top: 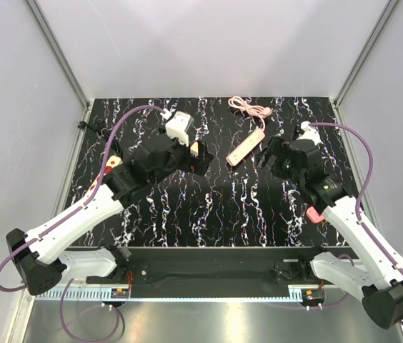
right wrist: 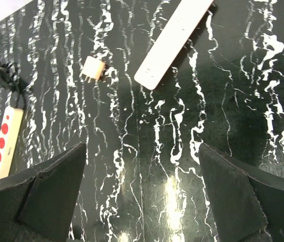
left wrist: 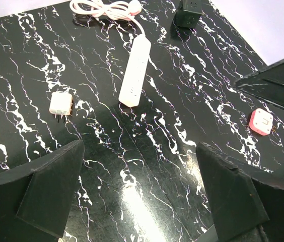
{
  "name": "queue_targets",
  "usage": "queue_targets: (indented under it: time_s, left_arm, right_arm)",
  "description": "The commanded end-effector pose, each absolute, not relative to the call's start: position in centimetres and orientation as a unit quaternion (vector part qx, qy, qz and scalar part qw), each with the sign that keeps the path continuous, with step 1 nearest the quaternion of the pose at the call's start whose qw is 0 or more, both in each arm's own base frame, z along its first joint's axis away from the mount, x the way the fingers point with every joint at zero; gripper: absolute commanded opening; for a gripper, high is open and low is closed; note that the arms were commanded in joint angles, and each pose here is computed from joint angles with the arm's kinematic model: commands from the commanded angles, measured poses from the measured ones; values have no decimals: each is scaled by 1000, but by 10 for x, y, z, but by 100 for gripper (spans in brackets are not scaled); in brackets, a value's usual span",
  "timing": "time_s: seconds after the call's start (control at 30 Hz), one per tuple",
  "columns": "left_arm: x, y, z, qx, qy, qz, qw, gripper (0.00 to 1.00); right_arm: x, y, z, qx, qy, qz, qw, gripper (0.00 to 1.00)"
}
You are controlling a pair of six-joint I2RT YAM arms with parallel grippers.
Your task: Insert the plug
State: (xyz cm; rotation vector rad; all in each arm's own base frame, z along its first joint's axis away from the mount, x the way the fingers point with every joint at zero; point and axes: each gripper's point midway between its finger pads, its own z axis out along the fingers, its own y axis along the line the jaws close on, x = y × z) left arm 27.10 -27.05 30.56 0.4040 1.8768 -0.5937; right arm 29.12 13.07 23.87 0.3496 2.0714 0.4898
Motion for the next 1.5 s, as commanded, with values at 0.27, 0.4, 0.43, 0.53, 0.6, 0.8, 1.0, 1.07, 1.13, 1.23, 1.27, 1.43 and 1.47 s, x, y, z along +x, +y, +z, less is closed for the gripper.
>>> queue_targets:
  time_s: [0.27, 0.4, 0.43, 0.53, 0.6, 0.8, 1.0, 1.07, 1.13, 1.23, 1.27, 1.43, 1.47]
  left_arm:
    - [274, -268, 335, 159, 763, -232, 582, 99]
    - [276, -263, 334, 153, 764, -215, 588, 99]
    - [276, -263, 334, 153, 764, -215, 588, 99]
    - [275, -267, 331, 155, 766, -220, 583, 99]
    - [274, -271, 329, 160, 768, -225, 578, 99]
    - [271, -279, 324, 171, 770, -232, 570, 99]
    - [270, -277, 328, 171, 766, -230, 575, 99]
    - [270, -276, 330, 170, 765, -230, 577, 99]
    - [270, -275, 331, 170, 764, -230, 578, 99]
    - [269, -276, 332, 170, 764, -232, 578, 99]
    - [269, -275, 332, 172, 763, -231, 578, 99]
    - [269, -273, 334, 174, 760, -229, 583, 99]
    - [269, -273, 334, 174, 760, -229, 583, 99]
  right_arm:
    - [359, 69, 225, 200, 819, -28, 538, 100]
    - [414, 32, 218, 235, 813, -96, 524, 100]
    - [431, 22, 196, 240, 823, -117, 502, 100]
    - [471, -14, 171, 273, 822, -153, 476, 100]
    - [496, -36, 172, 289, 817, -160, 473, 100]
    - [547, -71, 137, 295, 827, -178, 444, 99]
    - [578, -94, 111, 293, 837, -174, 428, 99]
    - [583, -97, 103, 290, 841, -170, 423, 99]
    - [594, -94, 102, 277, 847, -153, 427, 99]
    - [604, -92, 99, 266, 851, -149, 427, 98]
    - [605, -92, 97, 265, 853, -150, 425, 98]
    - [606, -88, 79, 255, 867, -146, 404, 91]
    - [605, -88, 76, 251, 869, -145, 400, 90]
